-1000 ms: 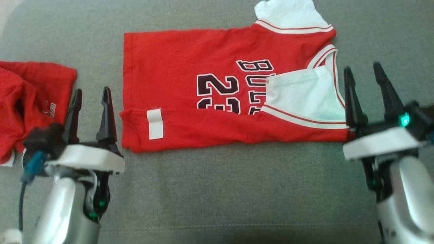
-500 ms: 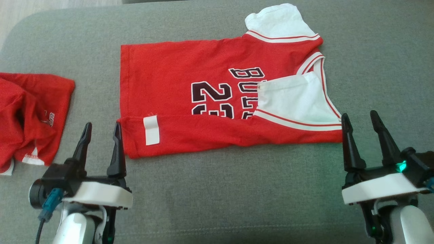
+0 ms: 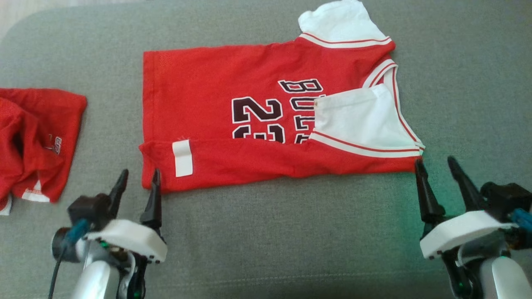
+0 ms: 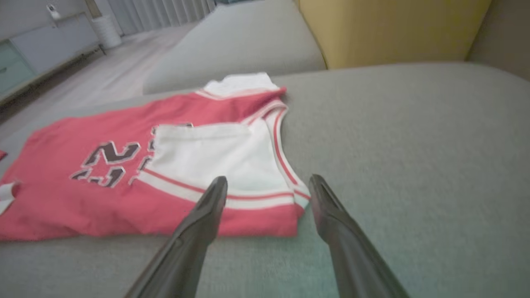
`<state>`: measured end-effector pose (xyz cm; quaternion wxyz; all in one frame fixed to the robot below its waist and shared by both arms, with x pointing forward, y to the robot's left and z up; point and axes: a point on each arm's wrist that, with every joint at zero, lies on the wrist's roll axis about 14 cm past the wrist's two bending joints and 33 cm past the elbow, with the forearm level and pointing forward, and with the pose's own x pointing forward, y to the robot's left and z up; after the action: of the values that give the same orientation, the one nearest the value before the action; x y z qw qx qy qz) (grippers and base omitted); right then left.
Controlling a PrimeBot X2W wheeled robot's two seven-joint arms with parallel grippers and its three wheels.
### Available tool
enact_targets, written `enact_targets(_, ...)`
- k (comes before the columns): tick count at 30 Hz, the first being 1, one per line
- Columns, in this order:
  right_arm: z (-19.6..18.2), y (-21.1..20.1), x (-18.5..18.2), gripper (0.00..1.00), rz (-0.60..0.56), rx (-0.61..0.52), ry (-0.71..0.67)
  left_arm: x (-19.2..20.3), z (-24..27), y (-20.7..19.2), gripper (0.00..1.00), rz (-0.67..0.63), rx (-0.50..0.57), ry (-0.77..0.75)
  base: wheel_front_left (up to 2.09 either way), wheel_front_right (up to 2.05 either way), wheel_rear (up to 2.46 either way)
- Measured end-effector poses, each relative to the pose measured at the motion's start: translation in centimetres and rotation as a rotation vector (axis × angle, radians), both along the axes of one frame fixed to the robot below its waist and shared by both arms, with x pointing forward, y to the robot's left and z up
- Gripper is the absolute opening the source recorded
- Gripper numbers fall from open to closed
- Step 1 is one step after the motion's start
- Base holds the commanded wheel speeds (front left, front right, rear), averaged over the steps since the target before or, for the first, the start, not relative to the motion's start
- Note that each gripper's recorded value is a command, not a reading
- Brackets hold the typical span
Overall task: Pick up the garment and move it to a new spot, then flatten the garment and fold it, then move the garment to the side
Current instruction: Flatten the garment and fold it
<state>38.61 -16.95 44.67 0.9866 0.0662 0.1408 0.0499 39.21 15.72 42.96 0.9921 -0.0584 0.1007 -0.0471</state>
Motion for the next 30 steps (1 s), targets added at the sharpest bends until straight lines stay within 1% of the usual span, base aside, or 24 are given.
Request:
enact_targets(4,-3.7,-0.8,-0.8,1.0,-0.007,-0.011,0.174,0.3,-3.1,-0.3,1.0,-0.022,-0.014,0.14,0.0,0.0,0.0)
enact_targets(6,-4.6,-0.8,-0.4,1.0,-0.002,-0.011,0.222,0.6,-4.3,-0.5,1.0,-0.035,-0.023,0.199,0.0,0.0,0.0)
enact_targets(11,-5.6,-0.7,1.9,1.0,0.022,-0.014,0.28,1.1,-6.6,-0.6,1.0,-0.045,-0.056,0.305,0.0,0.0,0.0)
enact_targets(16,-7.9,0.0,2.1,1.0,0.051,0.001,0.397,2.3,-7.1,-0.6,1.0,-0.048,-0.089,0.348,0.0,0.0,0.0)
enact_targets(17,-8.1,0.2,2.1,0.86,0.055,0.015,0.409,2.4,-7.2,-0.7,0.55,-0.051,-0.098,0.359,0.0,0.0,0.0)
enact_targets(18,-8.2,0.4,2.2,0.17,0.06,0.023,0.418,2.4,-7.3,-0.7,0.09,-0.053,-0.102,0.364,0.0,0.0,0.0)
enact_targets(19,-8.2,0.4,2.4,0.0,0.061,0.026,0.417,2.5,-7.2,-0.7,0.0,-0.054,-0.111,0.366,0.0,0.0,0.0)
enact_targets(22,-8.0,0.7,2.7,0.0,0.062,0.053,0.411,2.6,-7.1,-0.6,0.0,-0.055,-0.113,0.365,0.0,0.0,0.0)
enact_targets(25,-7.2,0.5,2.5,0.0,0.045,0.085,0.378,2.3,-6.4,-0.6,0.0,-0.061,-0.11,0.342,0.0,0.0,0.0)
enact_targets(27,-6.9,0.1,1.7,0.0,0.029,0.092,0.367,1.8,-6.1,-0.4,0.0,-0.062,-0.107,0.336,0.0,0.0,0.0)
enact_targets(30,-6.8,-0.2,-0.4,0.0,0.004,0.113,0.375,0.8,-5.6,-0.2,0.0,-0.067,-0.099,0.336,0.0,0.0,0.0)
